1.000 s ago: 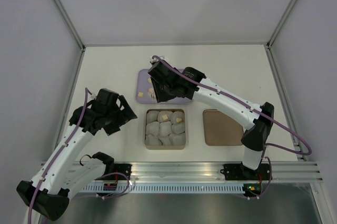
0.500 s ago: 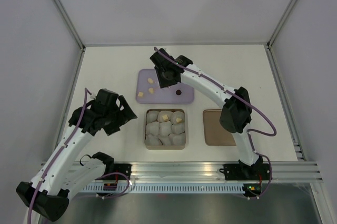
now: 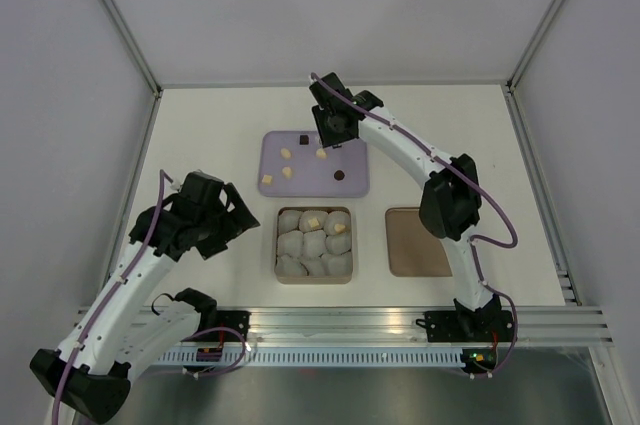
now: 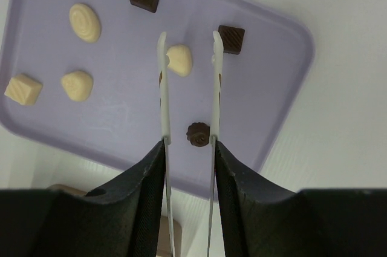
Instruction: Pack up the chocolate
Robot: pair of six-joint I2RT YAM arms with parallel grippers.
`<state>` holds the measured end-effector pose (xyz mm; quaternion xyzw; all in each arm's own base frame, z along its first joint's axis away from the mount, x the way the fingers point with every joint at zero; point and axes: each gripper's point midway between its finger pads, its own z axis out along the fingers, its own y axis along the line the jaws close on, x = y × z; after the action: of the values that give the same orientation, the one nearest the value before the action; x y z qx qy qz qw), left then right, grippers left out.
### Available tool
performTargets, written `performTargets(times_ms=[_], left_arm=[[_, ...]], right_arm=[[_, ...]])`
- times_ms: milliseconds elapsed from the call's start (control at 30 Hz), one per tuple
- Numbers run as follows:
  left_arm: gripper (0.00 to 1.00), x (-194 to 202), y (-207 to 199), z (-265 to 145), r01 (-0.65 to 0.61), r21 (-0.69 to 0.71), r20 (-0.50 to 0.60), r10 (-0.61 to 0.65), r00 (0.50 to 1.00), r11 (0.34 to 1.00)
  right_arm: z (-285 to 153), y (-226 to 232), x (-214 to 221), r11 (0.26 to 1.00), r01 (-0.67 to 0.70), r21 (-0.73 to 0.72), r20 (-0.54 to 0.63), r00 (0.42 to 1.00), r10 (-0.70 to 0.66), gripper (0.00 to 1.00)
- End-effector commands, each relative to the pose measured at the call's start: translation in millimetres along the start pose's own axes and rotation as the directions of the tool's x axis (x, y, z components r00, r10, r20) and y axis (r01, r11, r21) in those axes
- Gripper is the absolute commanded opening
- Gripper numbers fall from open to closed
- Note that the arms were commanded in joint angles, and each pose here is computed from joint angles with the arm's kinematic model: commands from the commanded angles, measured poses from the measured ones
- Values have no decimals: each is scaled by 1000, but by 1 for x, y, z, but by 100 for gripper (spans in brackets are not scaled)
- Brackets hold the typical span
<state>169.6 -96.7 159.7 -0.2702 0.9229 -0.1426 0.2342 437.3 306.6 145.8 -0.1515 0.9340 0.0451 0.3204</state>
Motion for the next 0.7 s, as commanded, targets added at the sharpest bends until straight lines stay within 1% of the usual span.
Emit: performTargets(times_ms=[0, 300, 667], left_arm=[[100, -9, -5, 3, 11, 12, 37, -11, 999, 1000], [100, -9, -7, 6, -2, 9, 33, 2, 999, 1000], [100, -9, -6, 9, -7, 4, 30, 7, 1000, 1000]], right_arm=[[-1, 15, -23, 997, 25, -78, 70, 997, -20, 43], [19, 14, -14, 998, 38, -55, 34, 999, -36, 44], [30, 12, 6, 997, 55, -47, -21, 998, -57, 44]])
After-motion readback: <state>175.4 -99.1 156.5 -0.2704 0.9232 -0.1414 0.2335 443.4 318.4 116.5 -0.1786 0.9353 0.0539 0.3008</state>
